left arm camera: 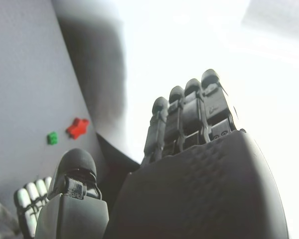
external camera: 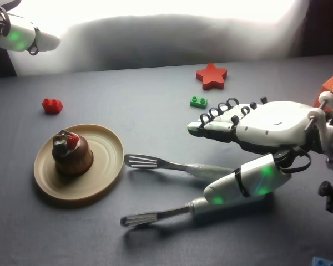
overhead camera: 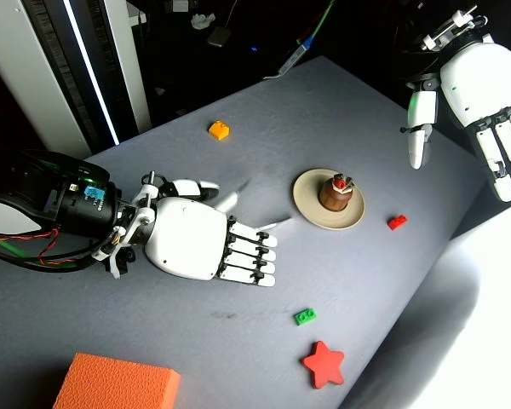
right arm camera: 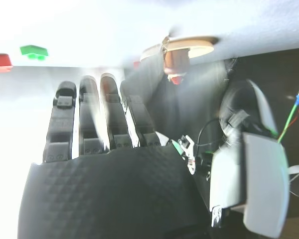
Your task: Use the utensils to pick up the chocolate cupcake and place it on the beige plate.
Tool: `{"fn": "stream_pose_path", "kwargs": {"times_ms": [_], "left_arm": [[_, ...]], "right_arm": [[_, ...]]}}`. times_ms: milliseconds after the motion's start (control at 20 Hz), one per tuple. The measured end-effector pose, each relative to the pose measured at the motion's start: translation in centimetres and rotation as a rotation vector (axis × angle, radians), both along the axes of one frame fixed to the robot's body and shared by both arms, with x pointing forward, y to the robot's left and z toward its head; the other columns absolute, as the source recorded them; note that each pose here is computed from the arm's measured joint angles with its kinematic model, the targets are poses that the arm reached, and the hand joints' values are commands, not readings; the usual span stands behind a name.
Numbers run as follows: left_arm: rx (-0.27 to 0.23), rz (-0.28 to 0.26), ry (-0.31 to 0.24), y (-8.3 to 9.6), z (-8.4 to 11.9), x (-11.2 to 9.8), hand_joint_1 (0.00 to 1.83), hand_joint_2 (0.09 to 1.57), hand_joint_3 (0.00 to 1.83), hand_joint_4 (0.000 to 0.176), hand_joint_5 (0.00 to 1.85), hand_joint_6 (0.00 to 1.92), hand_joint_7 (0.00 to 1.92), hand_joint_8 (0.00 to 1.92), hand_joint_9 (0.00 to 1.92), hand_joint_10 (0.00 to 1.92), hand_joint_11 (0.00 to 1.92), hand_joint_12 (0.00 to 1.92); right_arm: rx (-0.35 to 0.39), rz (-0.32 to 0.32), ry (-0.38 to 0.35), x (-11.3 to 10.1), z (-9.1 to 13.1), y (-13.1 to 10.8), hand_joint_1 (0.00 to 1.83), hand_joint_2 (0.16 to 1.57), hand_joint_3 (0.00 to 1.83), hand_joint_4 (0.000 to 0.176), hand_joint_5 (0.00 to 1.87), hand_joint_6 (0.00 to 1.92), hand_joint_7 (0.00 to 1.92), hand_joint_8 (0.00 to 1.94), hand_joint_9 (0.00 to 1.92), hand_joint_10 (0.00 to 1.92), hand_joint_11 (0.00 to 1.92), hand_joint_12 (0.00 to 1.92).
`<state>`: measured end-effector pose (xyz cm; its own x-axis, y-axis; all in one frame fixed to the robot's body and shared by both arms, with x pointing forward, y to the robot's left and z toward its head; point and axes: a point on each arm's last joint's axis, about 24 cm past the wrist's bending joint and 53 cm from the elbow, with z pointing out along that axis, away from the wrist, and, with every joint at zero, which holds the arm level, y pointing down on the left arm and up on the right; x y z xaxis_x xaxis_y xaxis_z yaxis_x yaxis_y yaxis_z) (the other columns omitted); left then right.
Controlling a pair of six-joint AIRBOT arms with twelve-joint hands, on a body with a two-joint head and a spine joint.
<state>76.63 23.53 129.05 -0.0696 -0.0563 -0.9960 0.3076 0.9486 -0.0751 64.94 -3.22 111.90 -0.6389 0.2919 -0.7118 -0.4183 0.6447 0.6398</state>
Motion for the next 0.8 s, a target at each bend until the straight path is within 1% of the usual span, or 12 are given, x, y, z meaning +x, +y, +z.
{"fn": "stream_pose_path", "kwargs": {"times_ms": [100,150,200,350,400,500,600,700,800], "left_arm": [[0.000,-0.002,0.000,0.0,0.0,0.0,0.00,1.22,0.00,0.000,0.08,0.01,0.06,0.01,0.02,0.01,0.00,0.00],[-0.001,-0.002,0.000,-0.1,0.0,0.0,0.00,1.22,0.00,0.000,0.09,0.01,0.06,0.01,0.02,0.01,0.00,0.00],[0.000,-0.002,0.000,-0.1,0.0,0.0,0.00,1.22,0.00,0.000,0.09,0.01,0.06,0.01,0.02,0.01,0.00,0.00],[0.000,-0.001,0.000,0.0,0.0,0.0,0.00,1.22,0.00,0.000,0.07,0.00,0.04,0.00,0.01,0.00,0.00,0.00],[-0.001,-0.001,0.000,0.0,0.0,0.0,0.00,1.22,0.00,0.000,0.08,0.00,0.05,0.00,0.02,0.00,0.00,0.00],[-0.002,-0.002,0.000,-0.1,0.0,0.0,0.00,1.22,0.00,0.000,0.08,0.01,0.06,0.01,0.02,0.01,0.00,0.00],[0.002,-0.001,0.005,0.0,-0.3,0.0,0.00,1.22,0.00,0.000,0.09,0.01,0.06,0.01,0.02,0.01,0.00,0.00],[0.002,0.001,0.006,0.0,-0.3,0.0,0.00,1.23,0.00,0.000,0.09,0.01,0.06,0.01,0.02,0.00,0.00,0.00],[0.000,0.003,0.006,0.2,-0.3,0.1,0.00,1.22,0.00,0.000,0.08,0.00,0.06,0.01,0.02,0.01,0.00,0.00]], "right_arm": [[-0.001,-0.005,-0.002,-0.1,0.2,-0.4,0.07,0.90,0.00,0.021,0.00,0.00,0.00,0.00,0.00,0.00,0.00,0.00],[-0.003,-0.008,-0.003,-0.1,0.3,-0.7,0.05,0.90,0.00,0.017,0.00,0.00,0.00,0.00,0.00,0.00,0.00,0.00],[-0.003,-0.008,-0.003,-0.2,0.4,-0.8,0.05,0.90,0.00,0.017,0.00,0.00,0.00,0.00,0.00,0.00,0.00,0.00],[-0.003,-0.011,-0.005,-0.7,0.8,-1.4,0.05,0.90,0.00,0.026,0.00,0.00,0.00,0.00,0.00,0.00,0.00,0.00],[-0.003,-0.011,-0.006,-0.9,1.2,-1.5,0.05,0.90,0.00,0.032,0.00,0.00,0.00,0.00,0.00,0.00,0.00,0.00],[0.008,-0.016,-0.021,-0.9,2.4,-1.7,0.05,0.90,0.00,0.036,0.00,0.00,0.00,0.00,0.00,0.00,0.00,0.00],[0.022,-0.018,-0.034,-0.9,3.6,-1.8,0.04,0.90,0.00,0.035,0.00,0.00,0.00,0.00,0.00,0.00,0.00,0.00],[0.015,-0.020,-0.030,-1.3,3.9,-2.1,0.04,0.90,0.00,0.030,0.00,0.00,0.00,0.00,0.00,0.00,0.00,0.00],[0.008,-0.031,-0.031,-1.1,4.4,-2.6,0.06,0.90,0.00,0.028,0.00,0.00,0.00,0.00,0.00,0.00,0.00,0.00]]}}
